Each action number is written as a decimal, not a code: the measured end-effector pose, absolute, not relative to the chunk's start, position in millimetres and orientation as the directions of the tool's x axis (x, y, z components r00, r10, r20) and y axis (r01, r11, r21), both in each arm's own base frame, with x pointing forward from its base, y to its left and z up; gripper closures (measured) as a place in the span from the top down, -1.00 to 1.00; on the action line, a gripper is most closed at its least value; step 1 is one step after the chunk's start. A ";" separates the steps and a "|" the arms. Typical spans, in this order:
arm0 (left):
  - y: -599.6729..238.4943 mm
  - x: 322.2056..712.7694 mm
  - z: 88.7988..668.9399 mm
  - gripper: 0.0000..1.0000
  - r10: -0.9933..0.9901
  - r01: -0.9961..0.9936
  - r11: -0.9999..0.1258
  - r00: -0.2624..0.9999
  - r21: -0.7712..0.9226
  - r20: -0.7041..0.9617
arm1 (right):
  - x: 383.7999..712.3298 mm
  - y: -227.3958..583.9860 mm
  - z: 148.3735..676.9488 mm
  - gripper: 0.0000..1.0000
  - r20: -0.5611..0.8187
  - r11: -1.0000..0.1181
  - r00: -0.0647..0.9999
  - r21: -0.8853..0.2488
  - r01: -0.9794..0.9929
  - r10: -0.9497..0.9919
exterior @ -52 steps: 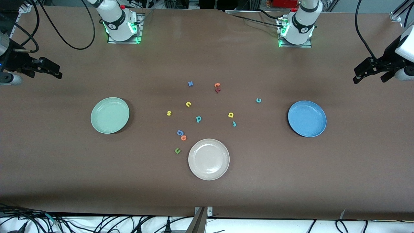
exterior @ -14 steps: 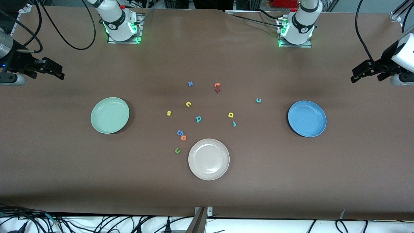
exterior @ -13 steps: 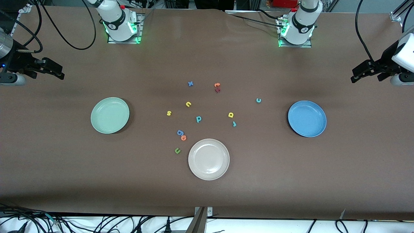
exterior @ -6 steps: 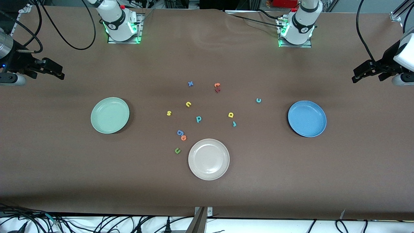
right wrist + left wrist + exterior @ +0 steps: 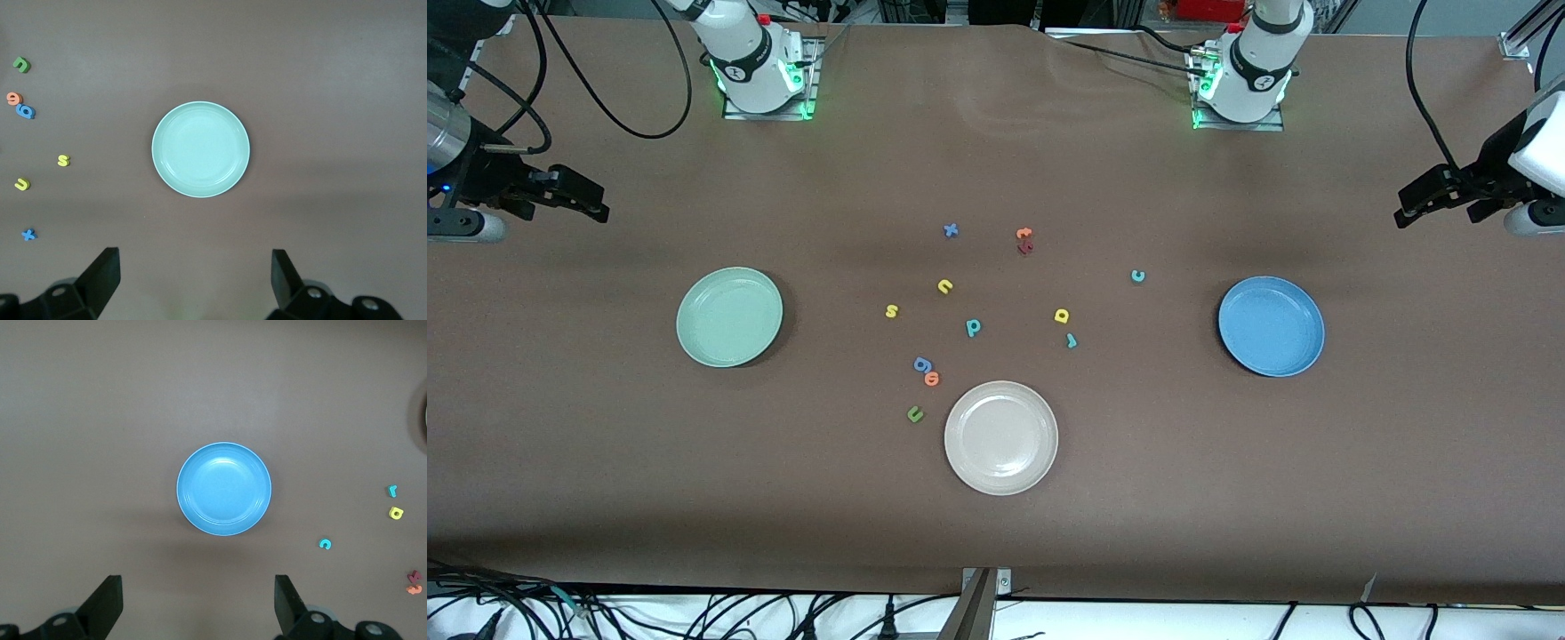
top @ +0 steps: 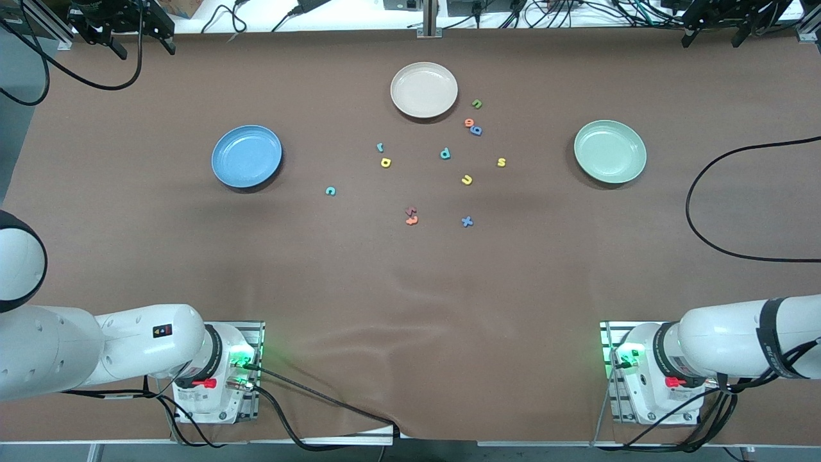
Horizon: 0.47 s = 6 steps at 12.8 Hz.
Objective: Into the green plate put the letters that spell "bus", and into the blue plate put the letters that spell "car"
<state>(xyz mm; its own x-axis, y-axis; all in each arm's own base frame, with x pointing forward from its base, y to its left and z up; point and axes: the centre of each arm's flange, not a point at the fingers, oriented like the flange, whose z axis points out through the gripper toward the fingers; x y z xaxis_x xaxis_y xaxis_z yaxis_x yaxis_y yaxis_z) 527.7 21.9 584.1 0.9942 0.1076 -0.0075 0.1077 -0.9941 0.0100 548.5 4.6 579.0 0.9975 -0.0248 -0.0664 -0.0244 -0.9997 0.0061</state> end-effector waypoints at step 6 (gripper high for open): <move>21.9 527.7 584.1 1.00 0.108 0.108 -0.994 0.994 0.010 -0.007 | 549.5 4.0 576.9 1.00 -0.070 -1.000 0.997 0.006 -0.026 -0.026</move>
<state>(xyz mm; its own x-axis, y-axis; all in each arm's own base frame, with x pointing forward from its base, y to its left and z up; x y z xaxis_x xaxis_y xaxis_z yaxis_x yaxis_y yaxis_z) 527.7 21.9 584.1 0.9942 0.1077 -0.0075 0.1077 -0.9941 0.0100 549.5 4.0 576.9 0.9972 -0.0261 -0.0700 -0.0257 -0.9997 0.0060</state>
